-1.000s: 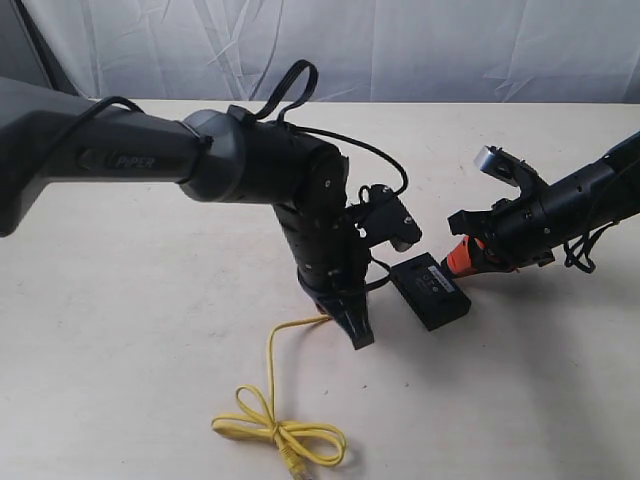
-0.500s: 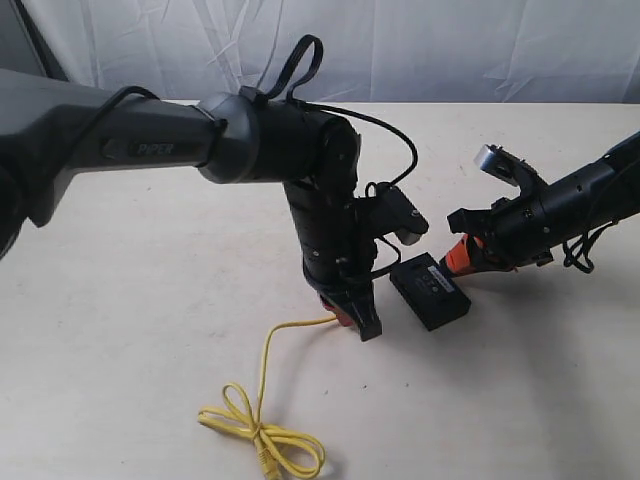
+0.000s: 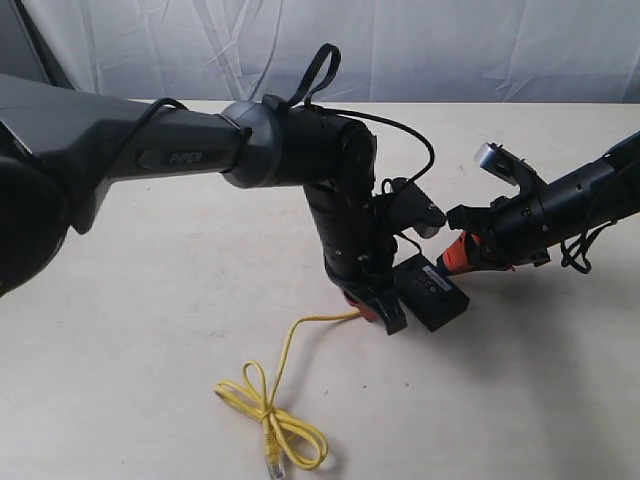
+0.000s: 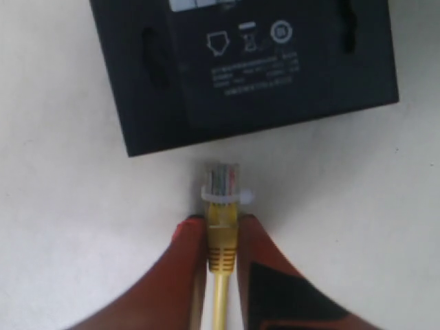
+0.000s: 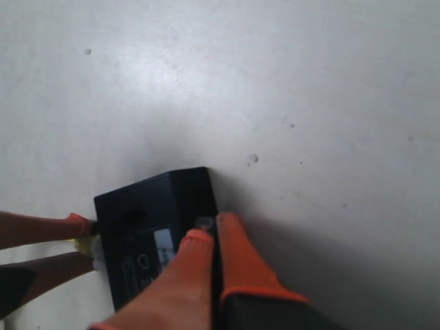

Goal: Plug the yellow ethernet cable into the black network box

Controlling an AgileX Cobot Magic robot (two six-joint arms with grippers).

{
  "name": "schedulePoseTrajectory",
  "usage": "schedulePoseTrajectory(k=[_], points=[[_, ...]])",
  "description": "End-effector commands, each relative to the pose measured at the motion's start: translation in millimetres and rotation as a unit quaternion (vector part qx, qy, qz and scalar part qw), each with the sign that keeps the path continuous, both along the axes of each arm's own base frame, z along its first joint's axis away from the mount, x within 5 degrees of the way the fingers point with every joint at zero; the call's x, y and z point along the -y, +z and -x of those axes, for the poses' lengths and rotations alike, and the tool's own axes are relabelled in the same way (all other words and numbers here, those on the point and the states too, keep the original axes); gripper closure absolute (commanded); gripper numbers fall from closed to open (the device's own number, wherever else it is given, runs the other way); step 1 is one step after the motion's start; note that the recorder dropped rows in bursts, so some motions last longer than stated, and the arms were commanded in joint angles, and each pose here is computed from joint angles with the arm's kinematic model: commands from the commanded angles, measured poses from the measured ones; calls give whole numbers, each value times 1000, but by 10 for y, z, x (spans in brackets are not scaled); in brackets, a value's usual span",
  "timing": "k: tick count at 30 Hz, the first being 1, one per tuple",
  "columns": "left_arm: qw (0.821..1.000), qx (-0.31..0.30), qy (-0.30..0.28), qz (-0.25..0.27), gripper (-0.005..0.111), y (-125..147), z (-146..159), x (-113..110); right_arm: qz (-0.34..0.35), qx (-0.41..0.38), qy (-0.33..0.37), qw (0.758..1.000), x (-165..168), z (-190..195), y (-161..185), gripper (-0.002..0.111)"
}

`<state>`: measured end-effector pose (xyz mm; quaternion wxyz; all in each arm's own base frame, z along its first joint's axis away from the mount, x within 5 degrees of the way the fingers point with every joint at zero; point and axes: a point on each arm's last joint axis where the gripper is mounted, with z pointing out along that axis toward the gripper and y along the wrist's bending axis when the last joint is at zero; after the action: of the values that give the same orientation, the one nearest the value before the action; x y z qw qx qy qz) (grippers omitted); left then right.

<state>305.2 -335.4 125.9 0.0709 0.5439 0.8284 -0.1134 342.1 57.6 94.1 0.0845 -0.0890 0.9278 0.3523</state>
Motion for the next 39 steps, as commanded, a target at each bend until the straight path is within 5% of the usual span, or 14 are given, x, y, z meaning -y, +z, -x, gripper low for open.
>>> schedulePoseTrajectory(k=[1, 31, 39], points=[[1000, 7, 9, 17, 107, 44, -9, 52, -4, -3, 1, 1000, -7, 13, -12, 109], [999, 28, 14, 24, 107, -64, -64, 80, -11, -9, 2, 1000, -17, 22, -3, 109], [999, 37, -9, 33, 107, 129, -123, 154, -27, -11, 5, 1000, -37, 29, 16, 109]])
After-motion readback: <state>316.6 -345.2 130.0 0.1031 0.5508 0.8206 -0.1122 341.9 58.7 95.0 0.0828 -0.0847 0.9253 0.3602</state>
